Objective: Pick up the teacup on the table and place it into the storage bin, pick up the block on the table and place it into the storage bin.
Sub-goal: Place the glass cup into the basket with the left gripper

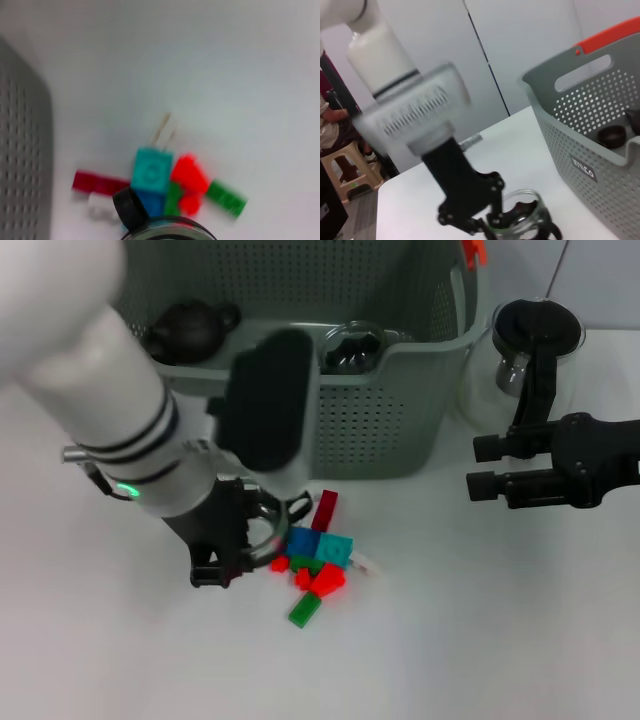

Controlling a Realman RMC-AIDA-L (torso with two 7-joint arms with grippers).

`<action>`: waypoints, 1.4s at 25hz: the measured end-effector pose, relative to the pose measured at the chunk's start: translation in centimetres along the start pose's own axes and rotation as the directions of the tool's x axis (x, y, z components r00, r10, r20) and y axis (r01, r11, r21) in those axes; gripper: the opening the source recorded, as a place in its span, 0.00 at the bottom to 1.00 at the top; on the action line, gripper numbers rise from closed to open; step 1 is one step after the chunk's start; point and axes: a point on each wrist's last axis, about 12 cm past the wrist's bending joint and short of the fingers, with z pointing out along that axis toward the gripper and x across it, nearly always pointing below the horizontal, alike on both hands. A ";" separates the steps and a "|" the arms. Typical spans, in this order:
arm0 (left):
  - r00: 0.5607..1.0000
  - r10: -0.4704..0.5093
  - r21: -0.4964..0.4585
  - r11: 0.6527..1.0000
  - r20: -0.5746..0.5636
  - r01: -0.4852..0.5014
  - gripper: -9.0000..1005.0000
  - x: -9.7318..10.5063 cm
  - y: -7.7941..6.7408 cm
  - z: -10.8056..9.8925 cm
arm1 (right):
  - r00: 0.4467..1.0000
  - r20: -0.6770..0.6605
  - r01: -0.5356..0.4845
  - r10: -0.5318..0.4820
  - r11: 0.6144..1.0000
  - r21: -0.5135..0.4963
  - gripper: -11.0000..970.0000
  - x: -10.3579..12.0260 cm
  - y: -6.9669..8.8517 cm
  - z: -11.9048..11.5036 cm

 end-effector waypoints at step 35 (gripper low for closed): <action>0.593 -0.544 -0.153 0.647 0.594 0.747 0.06 3.3 15.2 -5.6 | 0.998 -0.068 -0.016 0.012 0.998 -0.066 0.71 0.7 0.8 -1.0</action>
